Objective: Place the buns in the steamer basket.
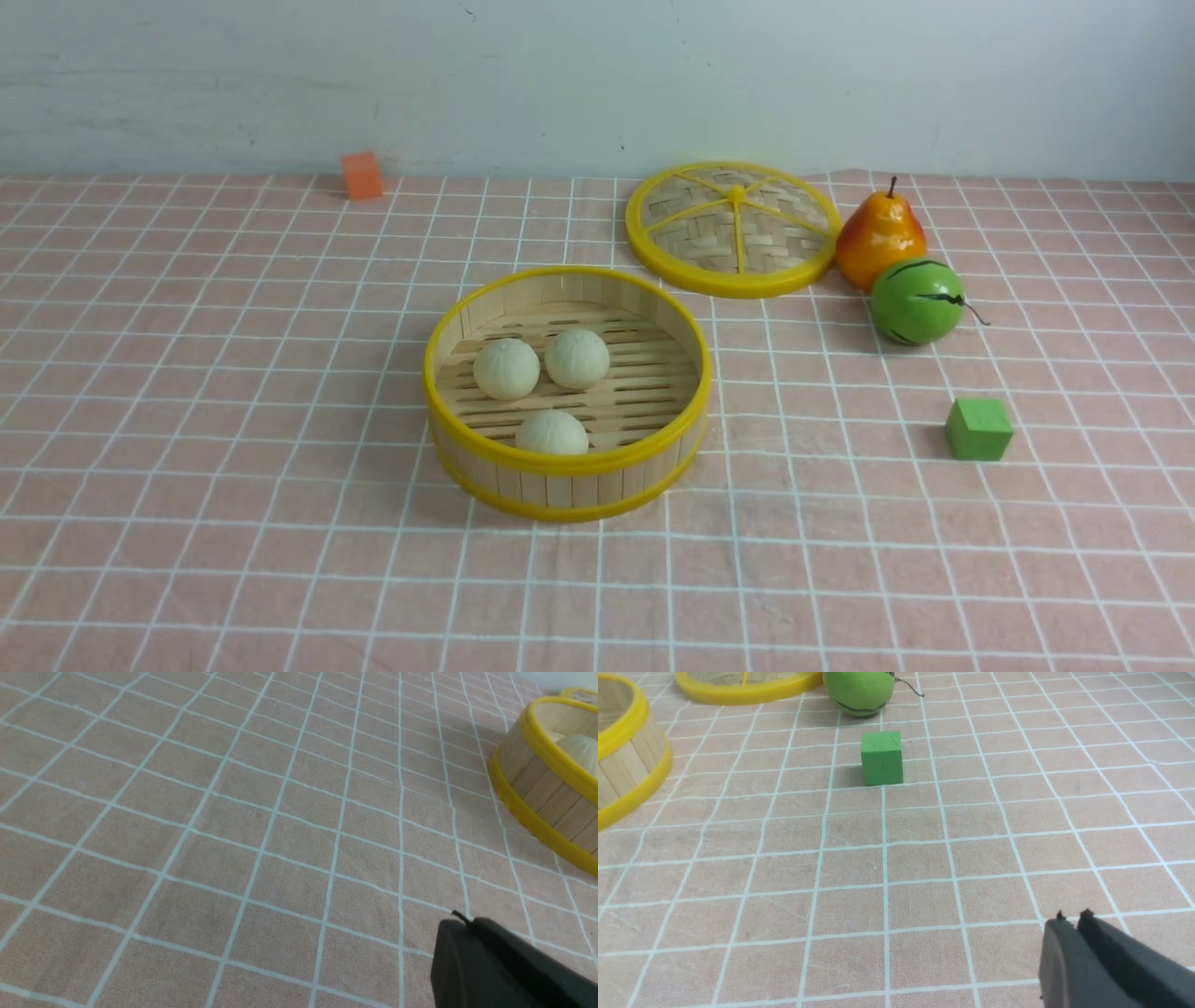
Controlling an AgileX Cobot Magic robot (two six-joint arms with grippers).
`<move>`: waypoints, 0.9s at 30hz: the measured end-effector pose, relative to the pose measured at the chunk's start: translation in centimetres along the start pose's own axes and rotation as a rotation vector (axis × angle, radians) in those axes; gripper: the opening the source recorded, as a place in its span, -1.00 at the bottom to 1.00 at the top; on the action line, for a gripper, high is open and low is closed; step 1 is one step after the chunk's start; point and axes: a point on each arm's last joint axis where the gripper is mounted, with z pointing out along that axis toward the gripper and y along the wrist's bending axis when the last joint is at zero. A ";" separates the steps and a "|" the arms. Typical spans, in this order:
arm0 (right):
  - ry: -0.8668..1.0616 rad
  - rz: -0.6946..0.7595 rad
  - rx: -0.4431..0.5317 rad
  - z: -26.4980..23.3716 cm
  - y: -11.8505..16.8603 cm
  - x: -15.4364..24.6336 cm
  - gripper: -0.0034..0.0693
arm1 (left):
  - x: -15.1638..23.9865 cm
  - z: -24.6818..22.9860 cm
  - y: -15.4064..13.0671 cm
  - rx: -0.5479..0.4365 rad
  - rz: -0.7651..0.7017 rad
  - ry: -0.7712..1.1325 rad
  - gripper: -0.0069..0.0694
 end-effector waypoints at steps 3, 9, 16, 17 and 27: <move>0.000 0.000 0.000 0.0 0.0 0.0 -0.79 | 0.0 0.0 0.0 0.000 0.000 0.000 -0.85; 0.000 0.000 0.000 0.0 0.0 0.0 -0.77 | 0.0 0.0 0.0 0.000 0.000 0.000 -0.85; 0.000 0.000 0.000 0.0 0.0 0.0 -0.74 | 0.0 0.0 0.0 0.000 0.000 0.000 -0.85; 0.000 0.000 0.000 0.0 0.0 0.0 -0.74 | 0.0 0.0 0.0 0.000 0.000 0.000 -0.84; 0.000 0.000 0.000 0.0 0.0 0.0 -0.70 | 0.0 0.0 0.0 0.000 0.000 0.000 -0.82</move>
